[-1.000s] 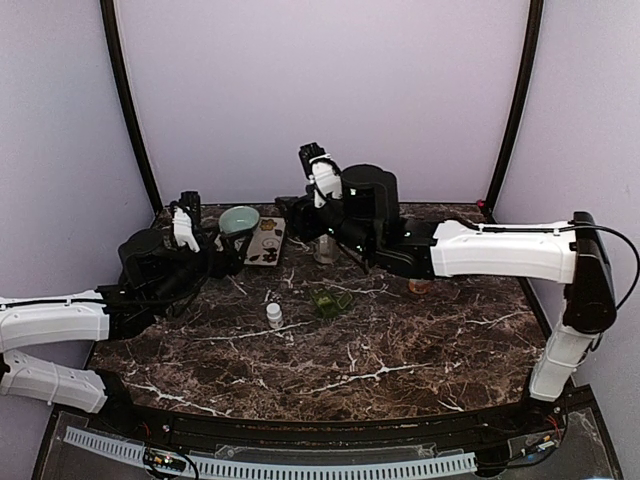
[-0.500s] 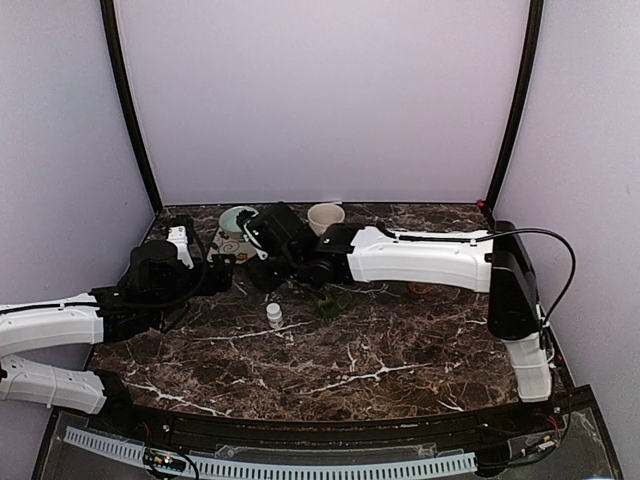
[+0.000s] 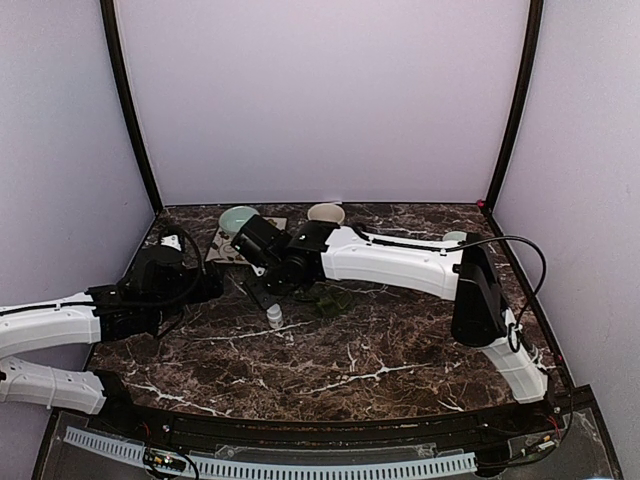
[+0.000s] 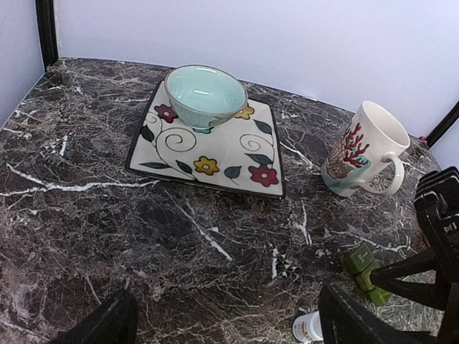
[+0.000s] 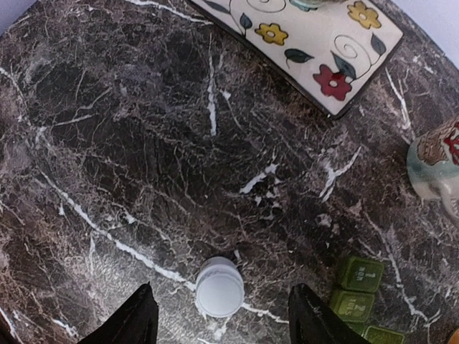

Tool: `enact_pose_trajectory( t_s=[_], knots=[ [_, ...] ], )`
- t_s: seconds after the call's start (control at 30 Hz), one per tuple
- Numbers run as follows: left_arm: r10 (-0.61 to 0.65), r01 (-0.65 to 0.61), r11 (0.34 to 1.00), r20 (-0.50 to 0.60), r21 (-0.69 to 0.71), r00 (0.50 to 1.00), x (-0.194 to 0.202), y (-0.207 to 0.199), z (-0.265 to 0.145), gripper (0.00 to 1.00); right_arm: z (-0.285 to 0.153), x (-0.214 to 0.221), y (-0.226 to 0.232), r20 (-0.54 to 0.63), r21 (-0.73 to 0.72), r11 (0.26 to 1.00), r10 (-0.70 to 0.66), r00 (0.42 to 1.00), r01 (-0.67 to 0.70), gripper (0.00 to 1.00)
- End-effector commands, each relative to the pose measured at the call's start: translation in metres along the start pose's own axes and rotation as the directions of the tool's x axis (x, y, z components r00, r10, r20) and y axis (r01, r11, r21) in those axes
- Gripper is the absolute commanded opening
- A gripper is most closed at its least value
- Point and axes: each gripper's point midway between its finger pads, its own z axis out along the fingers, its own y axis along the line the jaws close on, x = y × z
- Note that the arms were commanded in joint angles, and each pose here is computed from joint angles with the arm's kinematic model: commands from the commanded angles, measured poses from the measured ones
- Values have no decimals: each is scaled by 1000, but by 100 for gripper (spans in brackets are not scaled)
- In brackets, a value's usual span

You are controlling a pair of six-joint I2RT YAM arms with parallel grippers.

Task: Sort the pills into containers
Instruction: Pick up the pill bottle from the center of the board.

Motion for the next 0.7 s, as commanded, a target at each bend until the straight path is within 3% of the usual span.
enact_pose_trajectory(
  t_s=[0.0, 0.67],
  knots=[
    [-23, 23, 999, 14, -22, 1000, -6, 5, -5, 89, 1, 14, 8, -70, -58, 997, 56, 996, -60, 62],
    [-24, 24, 1000, 7, -17, 1000, -2, 4, -1, 87, 25, 34, -1, -154, -104, 985, 119, 981, -136, 51]
  ],
)
